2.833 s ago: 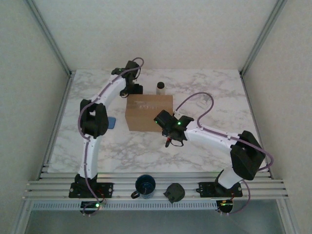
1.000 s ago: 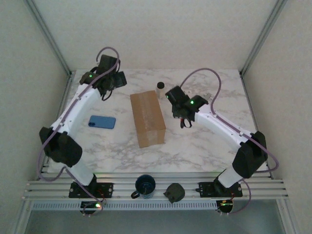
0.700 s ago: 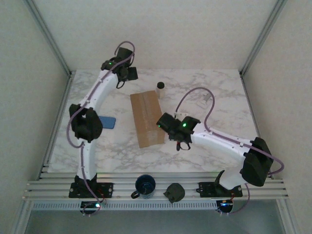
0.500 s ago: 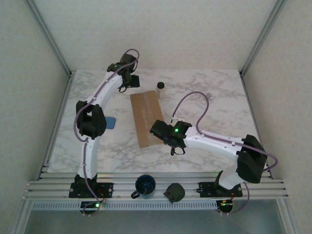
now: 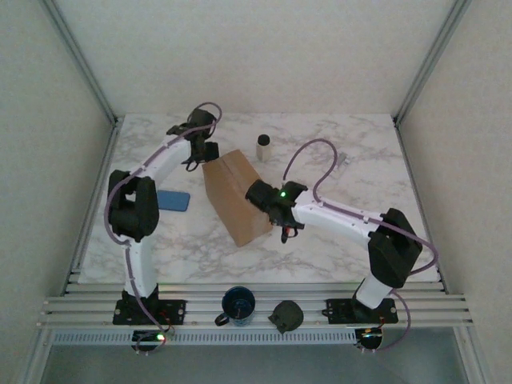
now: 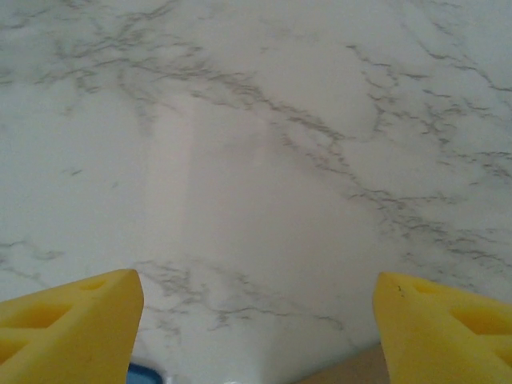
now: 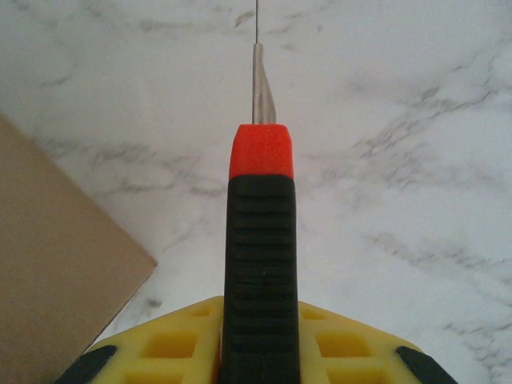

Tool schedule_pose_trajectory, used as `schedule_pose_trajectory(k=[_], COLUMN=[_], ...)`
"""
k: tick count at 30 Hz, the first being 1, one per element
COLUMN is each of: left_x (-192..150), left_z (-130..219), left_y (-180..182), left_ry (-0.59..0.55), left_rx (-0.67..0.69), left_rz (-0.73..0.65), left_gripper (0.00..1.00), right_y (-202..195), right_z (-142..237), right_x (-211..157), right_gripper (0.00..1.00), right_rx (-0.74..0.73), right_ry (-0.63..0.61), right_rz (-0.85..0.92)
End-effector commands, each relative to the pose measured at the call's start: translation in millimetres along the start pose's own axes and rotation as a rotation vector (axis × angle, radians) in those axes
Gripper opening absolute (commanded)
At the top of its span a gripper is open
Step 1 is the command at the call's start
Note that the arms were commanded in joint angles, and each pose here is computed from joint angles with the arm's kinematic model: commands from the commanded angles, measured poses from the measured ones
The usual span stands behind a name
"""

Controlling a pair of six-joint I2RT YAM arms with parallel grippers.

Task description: Unpack the express box

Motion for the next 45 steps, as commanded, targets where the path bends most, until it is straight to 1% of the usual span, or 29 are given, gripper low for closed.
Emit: schedule_pose_trajectory(k=[1,7,12,16,20,23,26,29,31,33,35,38,40,42,45], left_x=[-29,-50,-63,-69,-68,-60,-42,-20,-8,-2,-3,-11,-17,-25,-36], left_z=[23,34,38,34,33,36,47,73,95,115,130,144,151,160,166], left_y=[-16,-4,-2,-4,2,14,33,50,56,56,57,60,53,33,9], left_ry=[0.054,0.054,0.058,0.068,0.060,0.032,-0.020,-0.111,-0.169,-0.202,-0.209,-0.194,-0.172,-0.130,-0.073], left_rx=[-0.078,-0.084,-0.119,-0.133,-0.078,0.002,0.091,0.145,0.135,0.070,-0.006,-0.081,-0.173,-0.363,-0.619], left_rz=[-0.036,0.014,0.043,0.046,0.048,0.072,0.130,0.200,0.234,0.241,0.252,0.255,0.221,0.157,0.104], left_gripper=[0.75,0.75,0.75,0.75,0.77,0.78,0.78,0.78,0.78,0.78,0.79,0.80,0.81,0.82,0.86], right_y=[51,75,90,98,95,73,45,7,-20,-45,-67,-90,-98,-101,-100], right_z=[10,5,2,-1,-4,-12,-11,-9,-5,-1,5,18,24,33,48], right_x=[52,94,124,134,130,135,139,141,141,137,133,123,114,100,83], right_gripper=[0.00,0.00,0.00,0.00,0.00,0.00,0.00,0.00,0.00,0.00,0.00,0.00,0.00,0.00,0.00], right_rx=[0.219,0.284,0.344,0.359,0.344,0.299,0.259,0.215,0.201,0.216,0.231,0.311,0.388,0.513,0.695], right_ry=[-0.131,-0.146,-0.151,-0.152,-0.135,-0.130,-0.150,-0.184,-0.199,-0.202,-0.204,-0.196,-0.175,-0.147,-0.125], right_rz=[-0.016,0.057,0.089,0.108,0.109,0.060,0.005,-0.060,-0.093,-0.104,-0.108,-0.074,-0.035,0.015,0.062])
Point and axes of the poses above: each hand's point on the last joint's axis, 136 mm out from that joint toward the fingers, its own z axis back along the fingers, its own y axis along the line the jaws close on, x = y × z, the point moved 6 cm from there along z, back along the fingers
